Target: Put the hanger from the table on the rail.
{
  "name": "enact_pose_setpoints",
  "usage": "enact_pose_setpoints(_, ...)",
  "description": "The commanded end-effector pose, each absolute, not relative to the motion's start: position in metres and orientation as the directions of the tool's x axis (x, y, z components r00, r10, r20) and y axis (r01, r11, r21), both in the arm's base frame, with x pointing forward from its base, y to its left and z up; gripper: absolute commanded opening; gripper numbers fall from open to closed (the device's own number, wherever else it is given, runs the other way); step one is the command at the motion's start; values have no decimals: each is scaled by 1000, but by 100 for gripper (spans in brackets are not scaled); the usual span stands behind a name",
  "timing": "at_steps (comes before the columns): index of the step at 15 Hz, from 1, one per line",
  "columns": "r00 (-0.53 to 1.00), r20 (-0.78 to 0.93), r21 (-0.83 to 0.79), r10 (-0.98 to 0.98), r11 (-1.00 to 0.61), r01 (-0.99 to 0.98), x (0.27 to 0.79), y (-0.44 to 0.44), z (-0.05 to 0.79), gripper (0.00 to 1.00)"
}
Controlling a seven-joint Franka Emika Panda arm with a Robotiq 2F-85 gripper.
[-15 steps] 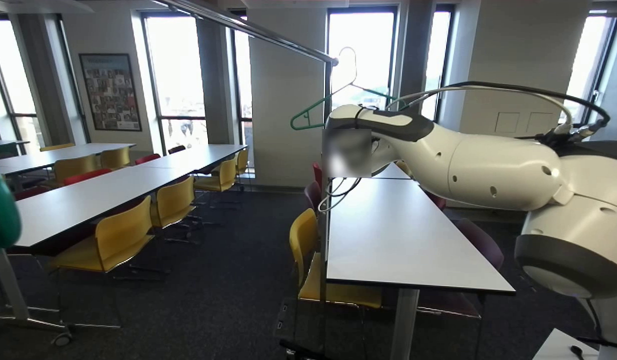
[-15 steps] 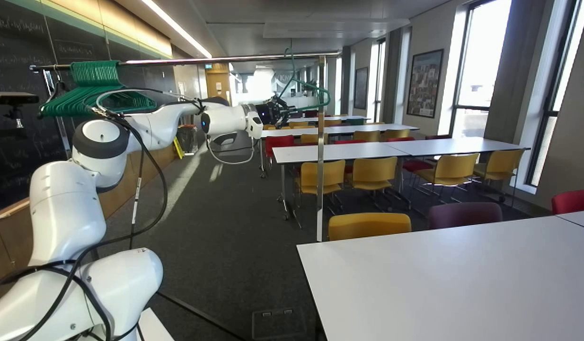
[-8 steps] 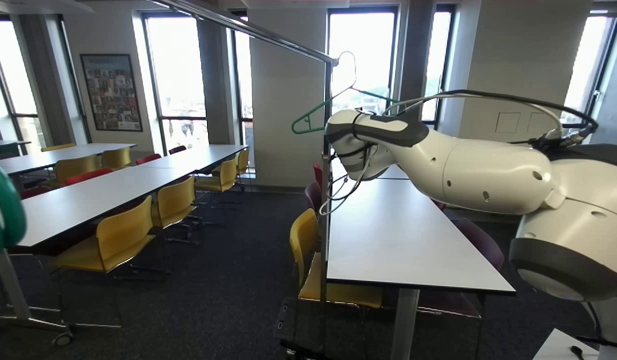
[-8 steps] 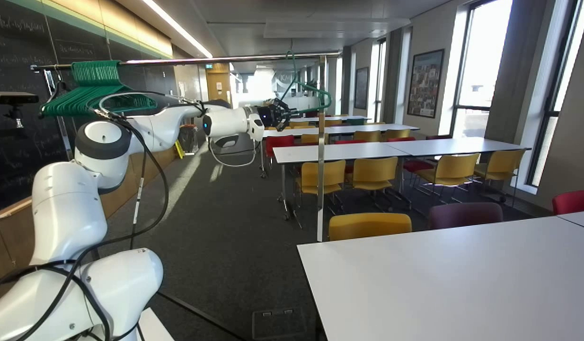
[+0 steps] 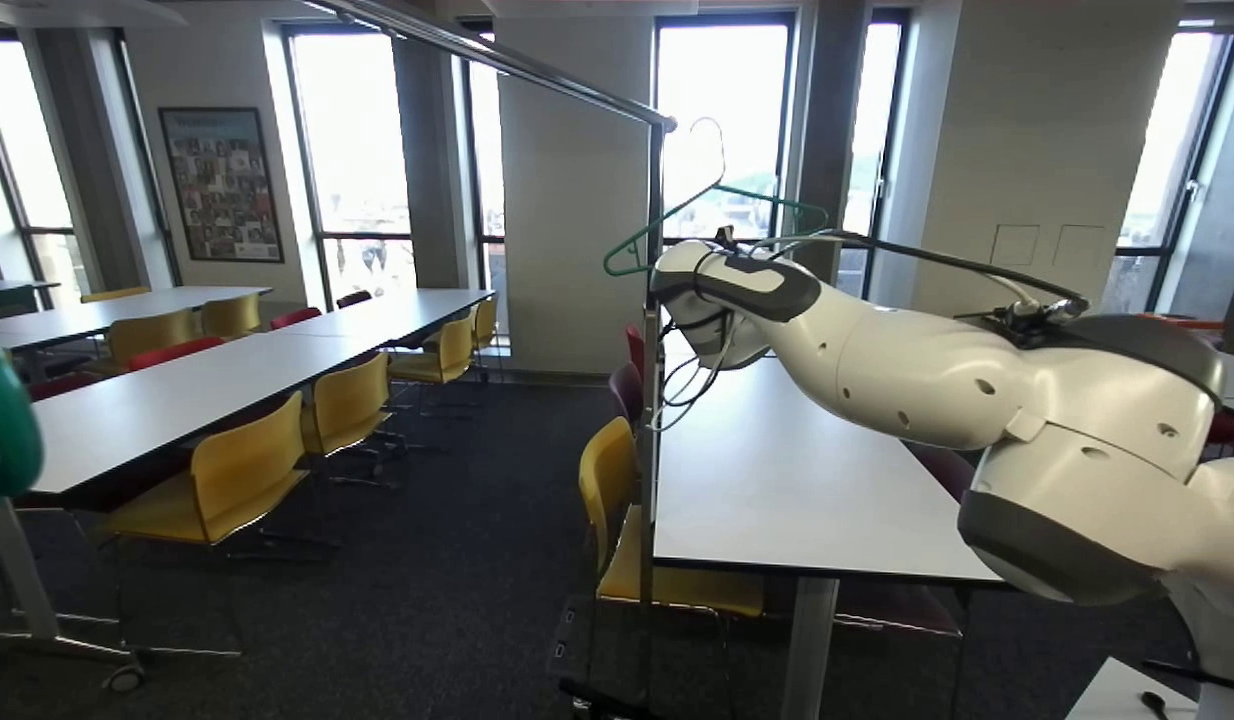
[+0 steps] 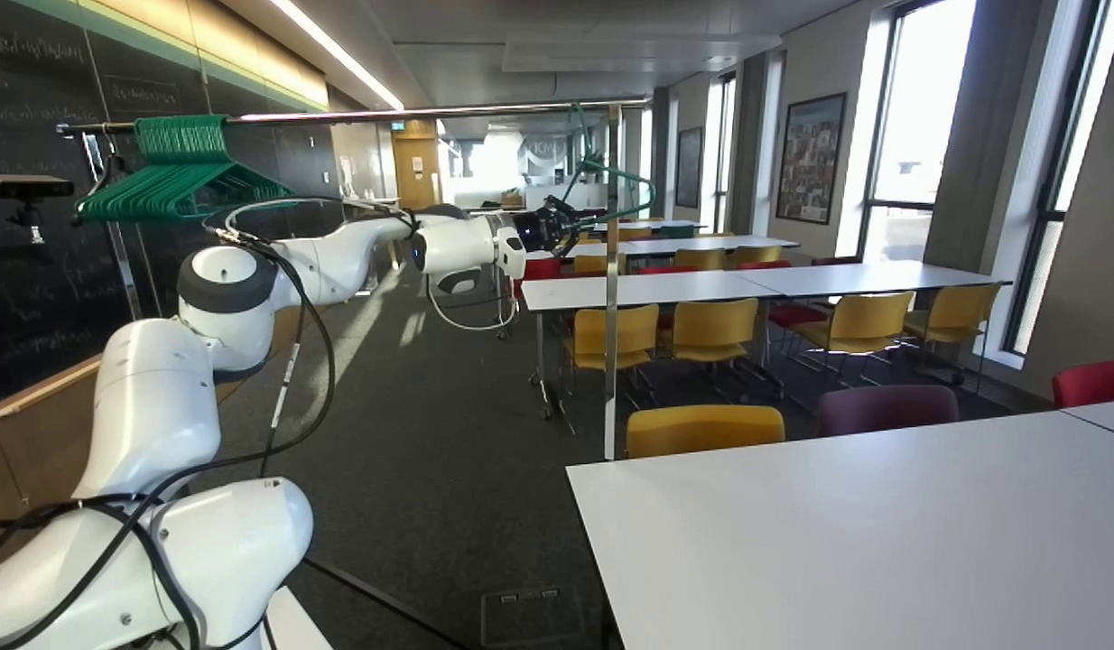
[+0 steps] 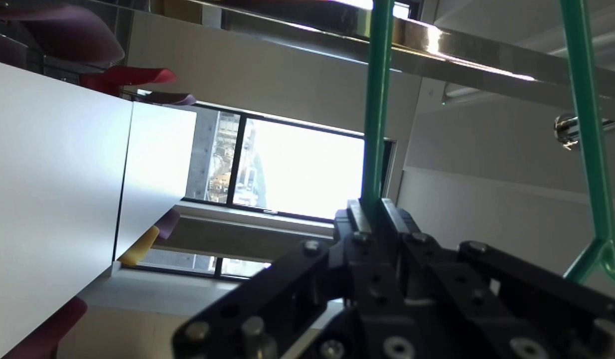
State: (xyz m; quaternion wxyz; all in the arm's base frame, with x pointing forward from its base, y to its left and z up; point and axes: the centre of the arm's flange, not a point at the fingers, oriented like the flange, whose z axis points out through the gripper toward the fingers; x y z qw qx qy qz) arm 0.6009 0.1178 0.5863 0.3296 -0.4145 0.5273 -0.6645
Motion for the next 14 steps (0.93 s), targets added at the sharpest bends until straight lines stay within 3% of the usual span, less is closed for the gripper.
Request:
enact_pose_setpoints(1, -400, 160, -972, -902, -215, 95, 636, 171, 637, 2)
enact_pose_setpoints(7, -337, 137, -959, -932, -209, 189, 647, 223, 683, 2)
enact_pose_setpoints(14, -354, 306, -937, -884, -346, 53, 664, 208, 689, 2)
